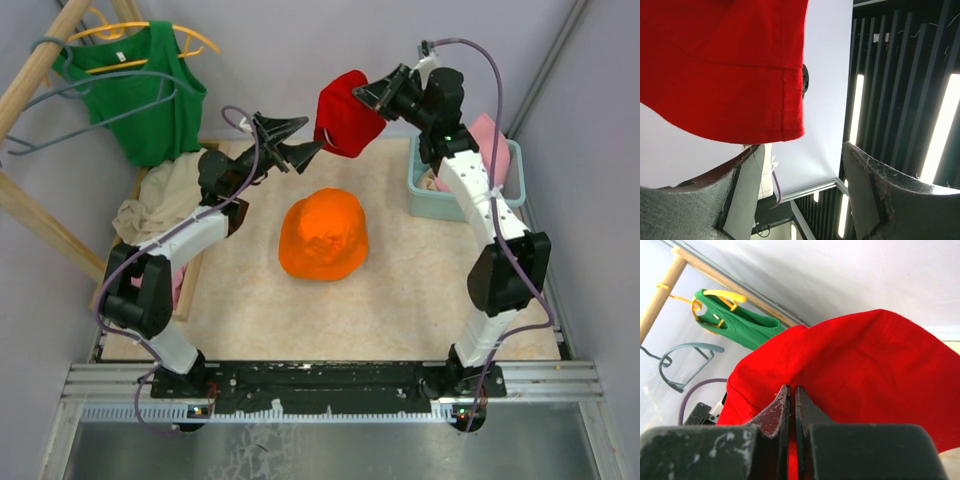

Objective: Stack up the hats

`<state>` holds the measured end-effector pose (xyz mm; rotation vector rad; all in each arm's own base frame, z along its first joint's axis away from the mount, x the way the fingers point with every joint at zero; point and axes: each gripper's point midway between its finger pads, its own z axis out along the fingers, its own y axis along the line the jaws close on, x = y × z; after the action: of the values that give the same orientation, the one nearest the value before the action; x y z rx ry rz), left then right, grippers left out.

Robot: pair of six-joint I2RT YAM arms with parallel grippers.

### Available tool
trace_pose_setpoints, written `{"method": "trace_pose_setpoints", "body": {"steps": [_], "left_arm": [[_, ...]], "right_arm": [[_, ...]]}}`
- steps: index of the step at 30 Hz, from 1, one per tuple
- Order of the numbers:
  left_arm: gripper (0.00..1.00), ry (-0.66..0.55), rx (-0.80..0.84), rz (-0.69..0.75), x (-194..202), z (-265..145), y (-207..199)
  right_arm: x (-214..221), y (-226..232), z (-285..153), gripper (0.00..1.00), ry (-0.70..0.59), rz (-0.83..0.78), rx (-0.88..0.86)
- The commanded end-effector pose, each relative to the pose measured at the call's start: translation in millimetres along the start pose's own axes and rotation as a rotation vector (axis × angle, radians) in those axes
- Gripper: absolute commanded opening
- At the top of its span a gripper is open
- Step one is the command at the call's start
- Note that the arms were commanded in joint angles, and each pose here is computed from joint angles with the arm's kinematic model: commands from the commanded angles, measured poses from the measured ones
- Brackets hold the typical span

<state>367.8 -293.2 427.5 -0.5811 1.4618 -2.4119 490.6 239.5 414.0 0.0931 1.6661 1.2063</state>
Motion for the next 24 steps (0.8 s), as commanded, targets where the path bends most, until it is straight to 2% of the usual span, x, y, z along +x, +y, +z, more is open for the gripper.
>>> {"method": "trace_pose_setpoints", "body": {"steps": [1,16,23,24], "left_arm": [[0.70,0.023,0.045,0.014,6,3,-10],[0.67,-0.020,-0.026,0.018,-9,-5,29],[0.50,-0.026,-0.037,0.026,-15,-1,36],[0.45,-0.025,-0.037,0.029,-15,0,36]], "right_arm": [[-24,53,-18,0.00,-0.085,-0.089,-0.124],[-17,80,-47,0.00,-0.083,-0.132,-0.199],[-11,84,-56,0.00,-0.072,-0.138,-0.217],[-10,84,-58,0.00,-0.070,-0.141,-0.218]]}}
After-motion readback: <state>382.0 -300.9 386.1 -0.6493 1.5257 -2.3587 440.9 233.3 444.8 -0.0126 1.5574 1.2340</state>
